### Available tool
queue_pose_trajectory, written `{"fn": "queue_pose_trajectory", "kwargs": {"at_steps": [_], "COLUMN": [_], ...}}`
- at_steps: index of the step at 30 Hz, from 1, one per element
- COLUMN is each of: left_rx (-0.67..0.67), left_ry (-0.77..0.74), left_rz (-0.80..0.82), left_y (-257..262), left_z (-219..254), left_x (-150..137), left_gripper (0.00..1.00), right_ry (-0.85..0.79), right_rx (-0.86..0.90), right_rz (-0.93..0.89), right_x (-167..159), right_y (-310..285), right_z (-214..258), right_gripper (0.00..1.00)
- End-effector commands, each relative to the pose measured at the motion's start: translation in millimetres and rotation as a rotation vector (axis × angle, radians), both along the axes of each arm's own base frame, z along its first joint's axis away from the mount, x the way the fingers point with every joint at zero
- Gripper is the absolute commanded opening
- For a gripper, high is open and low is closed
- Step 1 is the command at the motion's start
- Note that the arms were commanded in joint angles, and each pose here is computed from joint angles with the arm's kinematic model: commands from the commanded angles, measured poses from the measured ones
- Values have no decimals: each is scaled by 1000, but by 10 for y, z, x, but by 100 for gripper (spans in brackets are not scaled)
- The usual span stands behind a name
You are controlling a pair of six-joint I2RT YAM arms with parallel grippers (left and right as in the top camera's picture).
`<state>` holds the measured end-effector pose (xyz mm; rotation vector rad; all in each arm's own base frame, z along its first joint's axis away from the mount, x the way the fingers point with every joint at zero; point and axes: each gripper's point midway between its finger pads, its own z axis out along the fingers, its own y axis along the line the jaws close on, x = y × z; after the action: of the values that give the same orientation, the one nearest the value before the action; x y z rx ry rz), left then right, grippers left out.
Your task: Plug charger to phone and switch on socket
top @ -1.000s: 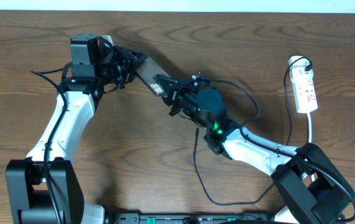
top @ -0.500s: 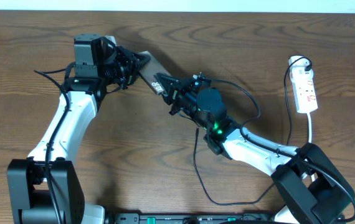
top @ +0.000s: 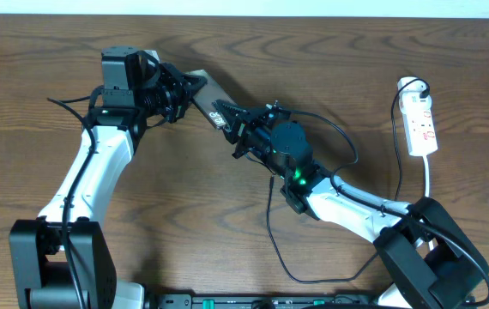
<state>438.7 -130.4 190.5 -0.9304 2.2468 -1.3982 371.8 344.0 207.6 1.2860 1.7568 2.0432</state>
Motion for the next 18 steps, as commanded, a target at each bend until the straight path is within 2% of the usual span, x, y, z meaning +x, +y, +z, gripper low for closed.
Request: {"fn": "queue_pose_trajectory", "kwargs": {"at_steps": [1,3,4,6,7,8,13,18], "left_rx": [21,22,22,21,21,21,22,-27], "left_ry": [-39,-39,-39,-39,-39,-39,-38,-101], "left_rz": [-21,-20,-19,-15,-12,-2,46,56], "left_y": [-20,-17,-12,6,19,65,281,653], "left_z": [55,55,55,55,55,55,56,205], "left_x": [-16,-15,-13,-8,-4,9,64,106], "left_gripper": [8,7,8,7,7,8,7,8], "right_ry": [-41,-40,-40,-41,-43,-43,-66,-234], "right_rx": [-5,-5,-5,-6,-8,-8,-29,-207], "right_rz": [16,15,15,16,14,14,9,53], "right_x": [-31,-30,-30,-31,-23,-23,7,113], "right_y": [55,54,54,55,47,47,14,-141], "right_z": [101,101,100,100,101,101,101,42], "right_gripper": [22,38,54,77,86,99,99,99]}}
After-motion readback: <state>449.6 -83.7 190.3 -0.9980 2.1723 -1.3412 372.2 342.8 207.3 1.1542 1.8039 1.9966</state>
